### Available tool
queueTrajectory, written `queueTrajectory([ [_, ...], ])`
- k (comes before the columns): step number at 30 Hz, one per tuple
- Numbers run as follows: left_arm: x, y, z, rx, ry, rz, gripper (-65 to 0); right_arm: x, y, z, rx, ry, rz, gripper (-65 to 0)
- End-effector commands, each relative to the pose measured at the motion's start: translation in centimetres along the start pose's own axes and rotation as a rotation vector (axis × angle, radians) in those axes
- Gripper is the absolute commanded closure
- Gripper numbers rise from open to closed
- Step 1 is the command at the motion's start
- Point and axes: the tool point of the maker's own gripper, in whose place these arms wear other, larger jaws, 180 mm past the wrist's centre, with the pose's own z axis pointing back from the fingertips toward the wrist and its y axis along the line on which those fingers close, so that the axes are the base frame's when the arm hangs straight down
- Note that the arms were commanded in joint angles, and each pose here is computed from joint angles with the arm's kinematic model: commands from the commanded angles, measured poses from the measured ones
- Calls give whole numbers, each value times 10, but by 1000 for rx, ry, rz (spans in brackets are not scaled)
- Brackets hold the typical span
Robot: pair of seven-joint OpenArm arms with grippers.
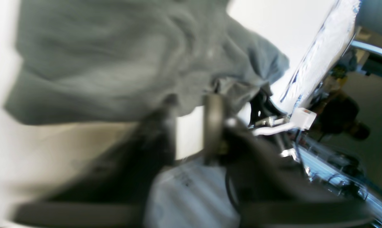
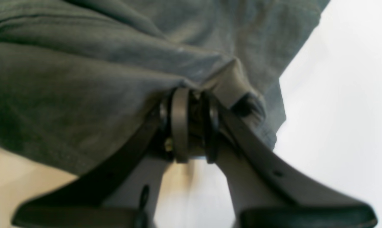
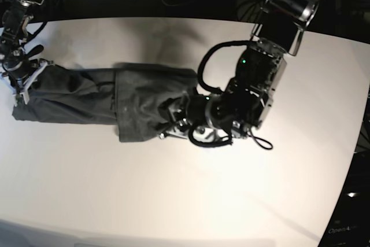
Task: Fold the T-shirt properly
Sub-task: 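Drag the folded end with the left gripper along the strip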
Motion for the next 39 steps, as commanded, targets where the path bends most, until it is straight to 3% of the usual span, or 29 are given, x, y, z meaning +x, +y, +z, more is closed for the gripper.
queueTrajectory([
  [1, 9, -14, 9, -46, -14, -8, -3, -23, 17, -2, 58, 98, 32, -75],
  [3, 18, -6, 15, -31, -35, 0, -34, -23, 17, -2, 58, 98, 32, -75],
  [8, 22, 0, 16, -16, -47, 3, -31, -23, 17, -2, 58, 98, 32, -75],
  [15, 10, -19, 5, -56, -22, 7, -31, -22, 23, -4, 71, 100, 48, -75],
  [20, 13, -8, -17, 26, -32, 23, -31, -22, 23, -4, 72, 99, 49, -75],
  [28, 26, 21, -35, 146, -107, -83, -29, -21, 22, -3, 69, 99, 51, -75],
  [34, 18, 62, -51, 222, -110, -44, -29, -21, 21, -3, 68, 98, 52, -75],
  [39, 30, 88, -47, 306, -185, -133, -28, -14, 18, -4, 63, 85, 52, -75],
])
